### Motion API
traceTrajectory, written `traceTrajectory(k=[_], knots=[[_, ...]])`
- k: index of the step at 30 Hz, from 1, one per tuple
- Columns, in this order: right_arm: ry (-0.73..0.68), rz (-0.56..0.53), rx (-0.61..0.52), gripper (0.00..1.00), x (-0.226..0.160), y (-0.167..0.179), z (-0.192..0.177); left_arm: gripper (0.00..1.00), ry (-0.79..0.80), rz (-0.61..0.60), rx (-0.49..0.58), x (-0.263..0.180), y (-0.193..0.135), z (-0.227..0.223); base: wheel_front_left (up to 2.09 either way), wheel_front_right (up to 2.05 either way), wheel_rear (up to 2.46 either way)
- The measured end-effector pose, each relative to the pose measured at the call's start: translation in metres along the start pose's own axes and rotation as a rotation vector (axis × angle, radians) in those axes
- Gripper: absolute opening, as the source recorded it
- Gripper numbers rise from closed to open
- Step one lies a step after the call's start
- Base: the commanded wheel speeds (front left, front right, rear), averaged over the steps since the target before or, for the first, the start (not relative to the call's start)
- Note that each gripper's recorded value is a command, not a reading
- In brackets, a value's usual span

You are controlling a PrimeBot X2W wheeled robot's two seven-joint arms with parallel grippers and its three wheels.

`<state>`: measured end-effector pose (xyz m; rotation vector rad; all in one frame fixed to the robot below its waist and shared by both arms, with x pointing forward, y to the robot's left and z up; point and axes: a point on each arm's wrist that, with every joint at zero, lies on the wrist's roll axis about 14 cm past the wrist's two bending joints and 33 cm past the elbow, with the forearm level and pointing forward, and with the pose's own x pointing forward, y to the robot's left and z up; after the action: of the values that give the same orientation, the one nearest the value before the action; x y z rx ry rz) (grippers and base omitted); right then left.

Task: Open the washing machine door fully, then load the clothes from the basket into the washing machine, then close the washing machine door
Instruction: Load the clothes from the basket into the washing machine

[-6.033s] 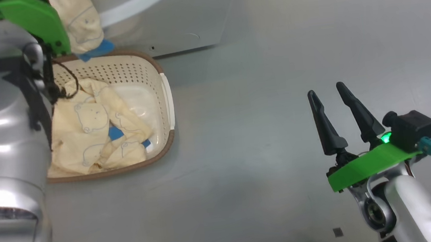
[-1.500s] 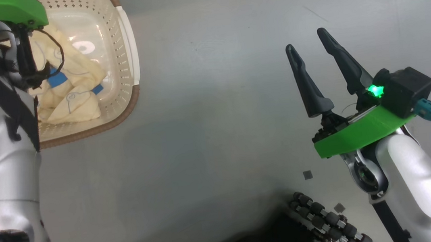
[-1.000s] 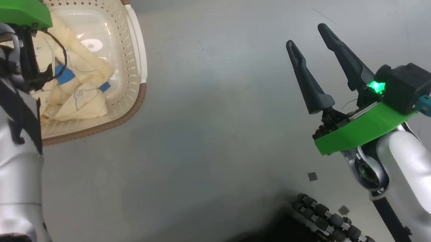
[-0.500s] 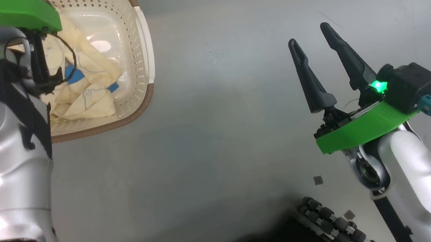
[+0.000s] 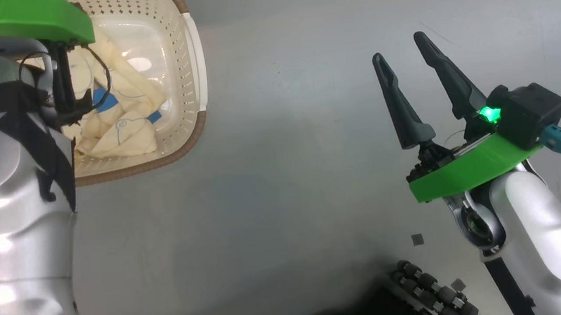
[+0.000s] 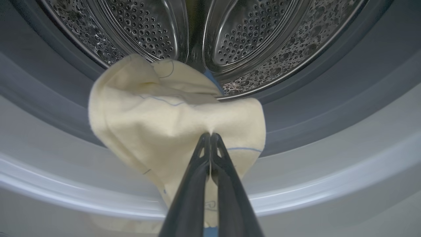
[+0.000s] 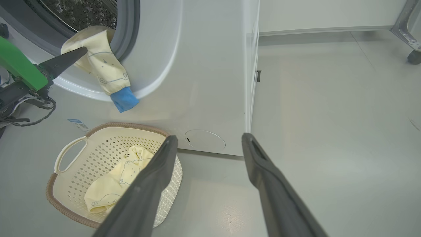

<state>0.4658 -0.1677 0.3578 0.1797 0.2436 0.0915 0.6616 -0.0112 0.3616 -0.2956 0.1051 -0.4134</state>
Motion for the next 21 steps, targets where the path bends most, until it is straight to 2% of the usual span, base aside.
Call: traceTrajectory(k=[6,21], knots=[[-0.002,-0.008,0.003,1.0,-0.004,-0.002,0.003,0.0,-0.014,-0.012,0.019,0.008,-0.002,0.009,0.0,0.0,0.0],[0.01,-0.033,0.029,1.0,-0.019,-0.006,0.004,0.0,-0.048,-0.015,0.151,0.046,0.001,0.056,0.0,0.0,0.0]])
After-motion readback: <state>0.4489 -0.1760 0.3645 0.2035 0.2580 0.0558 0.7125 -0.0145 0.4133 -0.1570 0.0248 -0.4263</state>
